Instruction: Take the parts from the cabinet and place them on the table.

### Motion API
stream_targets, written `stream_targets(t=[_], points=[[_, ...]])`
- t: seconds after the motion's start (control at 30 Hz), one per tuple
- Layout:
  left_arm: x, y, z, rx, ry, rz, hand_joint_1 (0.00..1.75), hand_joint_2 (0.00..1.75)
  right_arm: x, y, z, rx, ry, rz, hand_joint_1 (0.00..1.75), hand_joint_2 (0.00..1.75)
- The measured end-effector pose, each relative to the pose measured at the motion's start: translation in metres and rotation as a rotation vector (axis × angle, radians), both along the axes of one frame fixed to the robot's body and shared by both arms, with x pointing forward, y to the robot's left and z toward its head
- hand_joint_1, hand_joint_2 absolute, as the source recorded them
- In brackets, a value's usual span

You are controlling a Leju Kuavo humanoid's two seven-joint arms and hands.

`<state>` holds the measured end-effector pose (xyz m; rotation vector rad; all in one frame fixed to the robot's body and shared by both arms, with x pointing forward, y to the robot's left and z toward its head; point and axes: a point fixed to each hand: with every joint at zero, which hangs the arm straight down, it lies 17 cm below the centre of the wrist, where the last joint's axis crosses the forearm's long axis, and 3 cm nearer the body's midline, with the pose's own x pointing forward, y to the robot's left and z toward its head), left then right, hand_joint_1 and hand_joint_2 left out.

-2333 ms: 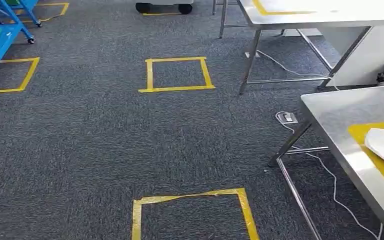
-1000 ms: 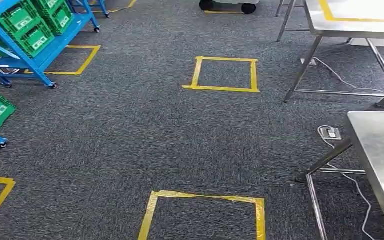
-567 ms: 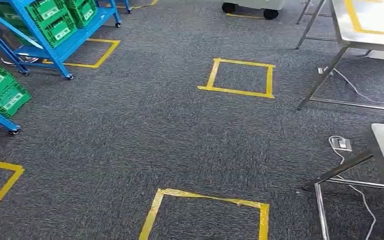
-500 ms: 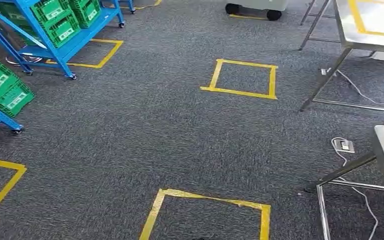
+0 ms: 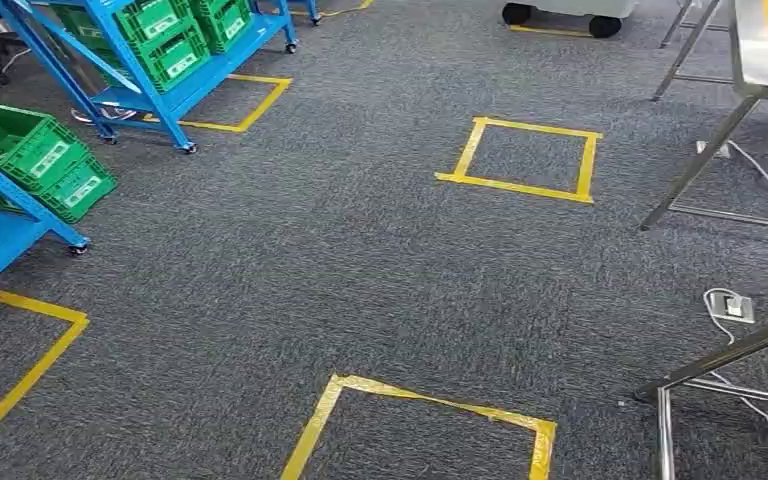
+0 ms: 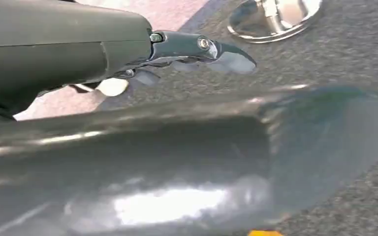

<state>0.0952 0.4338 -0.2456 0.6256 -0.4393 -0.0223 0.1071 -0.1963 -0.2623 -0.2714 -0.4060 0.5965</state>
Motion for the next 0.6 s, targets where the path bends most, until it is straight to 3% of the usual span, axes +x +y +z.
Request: stream_targets(t=[0.6], points=[[0.0019,-0.0013,0.0004,0.001,-0.005,-0.006,0.00,0.00,0.0006,0.0002,0.0002,0.003,-0.004,-0.002,0.00,0.00]])
